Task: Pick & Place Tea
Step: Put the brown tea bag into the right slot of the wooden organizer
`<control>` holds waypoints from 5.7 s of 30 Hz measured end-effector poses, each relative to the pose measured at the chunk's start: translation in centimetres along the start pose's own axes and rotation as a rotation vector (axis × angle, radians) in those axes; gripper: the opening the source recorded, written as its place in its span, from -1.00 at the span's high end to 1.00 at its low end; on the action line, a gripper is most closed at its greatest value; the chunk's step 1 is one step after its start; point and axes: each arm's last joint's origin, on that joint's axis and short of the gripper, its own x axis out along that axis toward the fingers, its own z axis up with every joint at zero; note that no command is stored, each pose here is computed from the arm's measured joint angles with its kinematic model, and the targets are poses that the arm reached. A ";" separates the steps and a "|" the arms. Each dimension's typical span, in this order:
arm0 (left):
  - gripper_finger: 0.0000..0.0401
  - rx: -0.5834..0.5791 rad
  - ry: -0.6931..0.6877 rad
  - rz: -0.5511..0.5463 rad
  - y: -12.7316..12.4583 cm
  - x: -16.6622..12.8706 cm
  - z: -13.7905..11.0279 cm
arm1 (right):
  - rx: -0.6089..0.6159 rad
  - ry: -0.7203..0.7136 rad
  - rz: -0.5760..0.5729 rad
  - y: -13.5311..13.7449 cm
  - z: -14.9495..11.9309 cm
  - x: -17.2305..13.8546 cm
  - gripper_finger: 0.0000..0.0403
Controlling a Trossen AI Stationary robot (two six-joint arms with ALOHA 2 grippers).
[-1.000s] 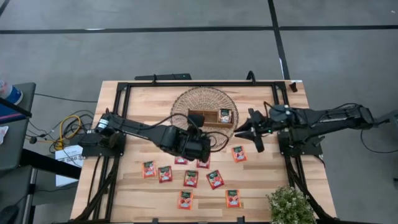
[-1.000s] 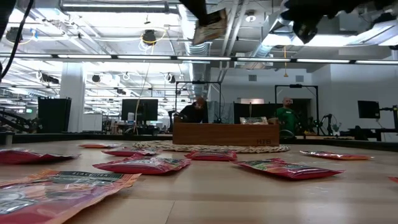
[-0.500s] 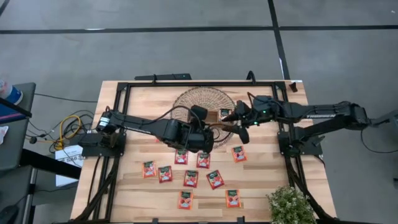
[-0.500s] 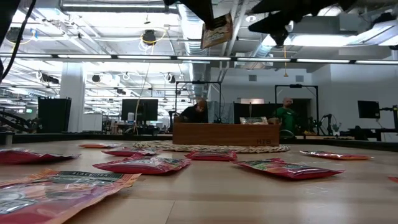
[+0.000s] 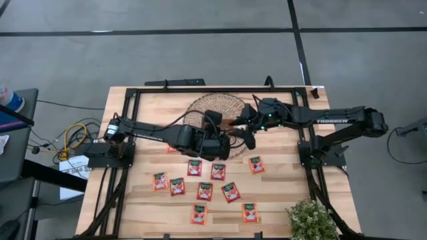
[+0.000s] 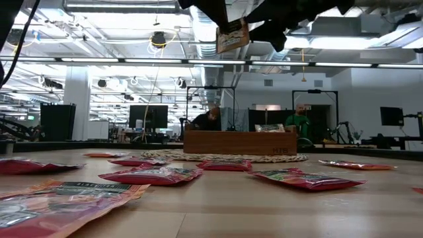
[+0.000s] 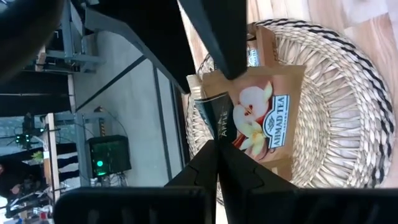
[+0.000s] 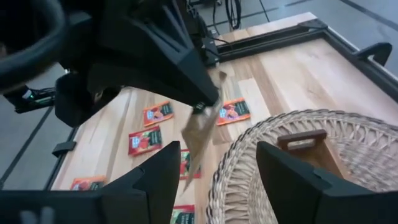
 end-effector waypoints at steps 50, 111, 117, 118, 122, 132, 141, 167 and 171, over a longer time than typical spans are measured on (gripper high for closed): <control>1.00 -0.055 -0.027 0.017 0.4 0.2 0.3 | 0.017 -0.024 0.017 -0.2 0.5 0.4 1.00; 0.02 -0.497 0.209 -0.073 -2.0 -2.8 -2.8 | 0.232 -0.162 -0.204 -8.7 -10.8 -3.7 1.00; 0.02 -0.608 0.070 -0.118 1.4 -5.9 -3.9 | 0.231 -0.158 -0.182 -8.3 -10.9 -3.5 1.00; 0.02 -0.647 0.025 -0.120 2.4 -7.0 -4.4 | 0.229 -0.157 -0.178 -8.2 -10.9 -3.4 1.00; 0.02 -0.802 -0.139 -0.094 6.8 -12.2 -8.1 | 0.228 -0.155 -0.176 -7.9 -10.9 -3.3 1.00; 0.02 -0.961 -0.350 -0.115 9.1 -18.3 -14.4 | 0.245 -0.155 -0.249 -8.7 -11.1 -3.4 1.00; 0.02 -1.028 -0.498 -0.203 2.8 -13.4 -16.9 | 0.284 -0.139 -0.253 -8.9 -11.4 -3.3 1.00; 0.02 -1.116 -0.642 -0.384 -6.0 -6.7 -24.4 | 0.325 -0.124 -0.300 -9.0 -13.6 -0.7 1.00; 0.02 -1.115 -0.641 -0.385 -6.1 -6.7 -24.4 | 0.333 -0.105 -0.309 -9.4 -14.1 -0.3 1.00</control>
